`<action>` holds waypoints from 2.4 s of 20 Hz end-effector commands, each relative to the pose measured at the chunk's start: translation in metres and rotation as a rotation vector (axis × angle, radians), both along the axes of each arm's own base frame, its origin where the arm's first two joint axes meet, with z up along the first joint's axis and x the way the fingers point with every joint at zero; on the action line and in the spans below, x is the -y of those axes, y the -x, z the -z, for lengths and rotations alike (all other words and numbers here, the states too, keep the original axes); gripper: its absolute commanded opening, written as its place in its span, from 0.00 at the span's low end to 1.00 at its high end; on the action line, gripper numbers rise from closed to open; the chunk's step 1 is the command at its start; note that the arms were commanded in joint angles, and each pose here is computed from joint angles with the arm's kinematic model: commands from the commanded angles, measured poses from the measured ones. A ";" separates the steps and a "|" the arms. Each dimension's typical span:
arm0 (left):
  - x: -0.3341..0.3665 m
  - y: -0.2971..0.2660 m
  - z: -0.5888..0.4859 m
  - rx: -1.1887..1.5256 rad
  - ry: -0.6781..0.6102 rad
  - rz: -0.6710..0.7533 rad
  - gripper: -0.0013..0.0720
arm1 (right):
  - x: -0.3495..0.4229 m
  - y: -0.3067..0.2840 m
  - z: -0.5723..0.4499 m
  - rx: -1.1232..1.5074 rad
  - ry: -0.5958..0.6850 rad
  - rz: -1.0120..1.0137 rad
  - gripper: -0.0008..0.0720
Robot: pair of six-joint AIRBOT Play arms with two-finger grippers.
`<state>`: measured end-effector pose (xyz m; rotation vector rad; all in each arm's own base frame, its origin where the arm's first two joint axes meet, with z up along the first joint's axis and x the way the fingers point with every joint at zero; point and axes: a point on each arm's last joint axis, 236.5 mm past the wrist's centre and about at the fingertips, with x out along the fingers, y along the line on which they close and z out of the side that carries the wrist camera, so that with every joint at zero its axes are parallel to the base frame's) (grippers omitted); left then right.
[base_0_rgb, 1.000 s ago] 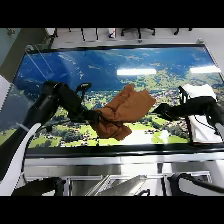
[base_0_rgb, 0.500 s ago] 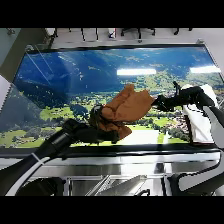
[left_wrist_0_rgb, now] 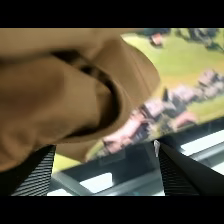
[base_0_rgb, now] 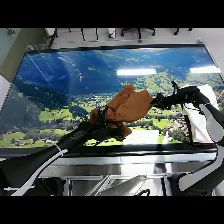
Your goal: Fold the shirts.
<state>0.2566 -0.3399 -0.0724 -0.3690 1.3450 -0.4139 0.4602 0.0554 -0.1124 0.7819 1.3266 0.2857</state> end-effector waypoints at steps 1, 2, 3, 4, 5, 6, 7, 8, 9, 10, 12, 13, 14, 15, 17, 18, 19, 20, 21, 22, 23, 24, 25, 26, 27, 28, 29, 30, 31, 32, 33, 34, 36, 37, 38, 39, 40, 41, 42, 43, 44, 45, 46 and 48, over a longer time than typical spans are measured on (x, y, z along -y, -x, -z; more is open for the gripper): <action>-0.015 -0.010 0.008 -0.012 -0.035 -0.022 0.97 | -0.003 -0.005 0.001 0.015 0.011 -0.004 0.49; -0.021 -0.011 0.012 -0.021 -0.042 -0.034 0.97 | -0.005 -0.005 0.000 0.018 0.011 -0.009 0.49; -0.026 -0.011 0.017 -0.030 -0.051 -0.044 0.97 | -0.007 -0.006 0.000 0.020 0.012 -0.014 0.49; -0.032 -0.011 0.020 -0.042 -0.060 -0.054 0.97 | -0.008 -0.006 -0.001 0.022 0.012 -0.016 0.49; -0.036 -0.010 0.022 -0.051 -0.066 -0.057 0.97 | -0.008 -0.006 -0.001 0.022 0.012 -0.017 0.49; -0.038 -0.011 0.021 -0.057 -0.070 -0.059 0.97 | -0.008 -0.006 -0.001 0.022 0.012 -0.017 0.49; -0.038 -0.011 0.021 -0.056 -0.070 -0.058 0.97 | -0.008 -0.006 -0.001 0.021 0.012 -0.016 0.49; -0.039 -0.011 0.022 -0.053 -0.076 -0.054 0.97 | -0.008 -0.006 -0.001 0.021 0.012 -0.016 0.49; -0.043 -0.011 0.023 -0.046 -0.096 -0.041 0.97 | -0.008 -0.006 -0.001 0.021 0.012 -0.016 0.49; -0.047 -0.009 0.026 -0.048 -0.119 -0.028 0.97 | -0.008 -0.006 -0.001 0.021 0.012 -0.016 0.49; -0.053 -0.008 0.028 -0.047 -0.148 -0.012 0.97 | -0.008 -0.006 -0.001 0.021 0.012 -0.017 0.33; -0.053 -0.008 0.028 -0.048 -0.148 -0.015 0.83 | -0.008 -0.006 -0.001 0.021 0.012 -0.016 0.22; -0.056 -0.011 0.028 -0.052 -0.146 -0.027 0.53 | -0.008 -0.006 -0.001 0.021 0.011 -0.016 0.21; -0.059 -0.013 0.028 -0.054 -0.148 -0.036 0.12 | -0.008 -0.006 -0.001 0.022 0.010 -0.015 0.19; -0.066 -0.020 0.028 -0.056 -0.147 -0.061 0.04 | -0.008 -0.006 -0.001 0.022 0.009 -0.014 0.04; -0.069 -0.023 0.028 -0.057 -0.147 -0.072 0.04 | -0.008 -0.007 -0.001 0.022 0.009 -0.014 0.04; -0.071 -0.024 0.028 -0.060 -0.147 -0.079 0.04 | -0.008 -0.007 -0.001 0.022 0.009 -0.013 0.04; -0.073 -0.025 0.025 -0.058 -0.146 -0.082 0.04 | -0.008 -0.007 -0.001 0.022 0.009 -0.013 0.04; -0.073 -0.027 0.019 -0.044 -0.138 -0.082 0.04 | -0.008 -0.007 -0.002 0.024 0.007 -0.011 0.04; -0.074 -0.031 0.011 -0.013 -0.138 -0.075 0.04 | -0.009 -0.009 -0.004 0.028 0.003 -0.009 0.04; -0.076 -0.035 0.000 0.025 -0.134 -0.069 0.04 | -0.010 -0.011 -0.008 0.036 -0.005 -0.003 0.04; -0.077 -0.038 -0.014 0.059 -0.118 -0.071 0.03 | -0.011 -0.014 -0.015 0.049 -0.016 0.004 0.04; -0.079 -0.042 -0.028 0.087 -0.098 -0.081 0.03 | -0.012 -0.017 -0.024 0.069 -0.022 0.009 0.04; -0.082 -0.046 -0.045 0.120 -0.075 -0.095 0.03 | -0.013 -0.021 -0.036 0.093 -0.025 0.009 0.04; -0.087 -0.051 -0.061 0.158 -0.057 -0.108 0.04 | -0.013 -0.025 -0.053 0.128 -0.025 0.007 0.04; -0.093 -0.055 -0.079 0.195 -0.035 -0.125 0.03 | -0.012 -0.030 -0.072 0.171 -0.019 0.008 0.04; -0.100 -0.060 -0.099 0.234 -0.007 -0.151 0.04 | -0.010 -0.035 -0.096 0.226 -0.008 0.007 0.04; -0.108 -0.063 -0.119 0.276 0.020 -0.176 0.03 | -0.009 -0.039 -0.124 0.294 0.008 -0.001 0.04; -0.116 -0.065 -0.140 0.320 0.049 -0.198 0.03 | -0.007 -0.041 -0.153 0.363 0.023 -0.006 0.04; -0.125 -0.066 -0.163 0.371 0.080 -0.223 0.04 | -0.004 -0.041 -0.185 0.436 0.042 -0.006 0.04; -0.136 -0.067 -0.196 0.440 0.120 -0.251 0.04 | 0.001 -0.039 -0.225 0.519 0.062 0.002 0.04; -0.144 -0.066 -0.226 0.508 0.155 -0.270 0.04 | 0.006 -0.034 -0.265 0.605 0.085 0.013 0.04; -0.166 -0.056 -0.319 0.721 0.245 -0.296 0.03 | 0.017 -0.011 -0.359 0.808 0.145 0.041 0.04; -0.179 -0.047 -0.368 0.839 0.292 -0.312 0.03 | 0.022 0.009 -0.413 0.931 0.187 0.064 0.04; -0.195 -0.032 -0.423 0.970 0.346 -0.339 0.03 | 0.024 0.033 -0.465 1.063 0.239 0.083 0.04; -0.210 -0.016 -0.465 1.069 0.387 -0.369 0.03 | 0.026 0.064 -0.520 1.207 0.298 0.114 0.04; -0.227 0.003 -0.505 1.174 0.411 -0.396 0.04 | 0.027 0.098 -0.570 1.341 0.360 0.160 0.04; -0.241 0.021 -0.534 1.257 0.409 -0.414 0.03 | 0.029 0.129 -0.608 1.451 0.426 0.206 0.04; -0.255 0.038 -0.559 1.336 0.394 -0.432 0.03 | 0.029 0.160 -0.639 1.546 0.482 0.247 0.04; -0.266 0.048 -0.576 1.389 0.370 -0.456 0.04 | 0.029 0.182 -0.658 1.612 0.522 0.281 0.04; -0.275 0.054 -0.586 1.423 0.339 -0.478 0.03 | 0.029 0.198 -0.671 1.656 0.552 0.306 0.04; -0.282 0.052 -0.589 1.424 0.289 -0.496 0.04 | 0.027 0.204 -0.673 1.665 0.560 0.308 0.04; -0.288 0.044 -0.586 1.399 0.236 -0.514 0.03 | 0.027 0.200 -0.669 1.650 0.554 0.299 0.04; -0.299 0.008 -0.564 1.297 0.115 -0.534 0.03 | 0.031 0.170 -0.642 1.540 0.497 0.270 0.04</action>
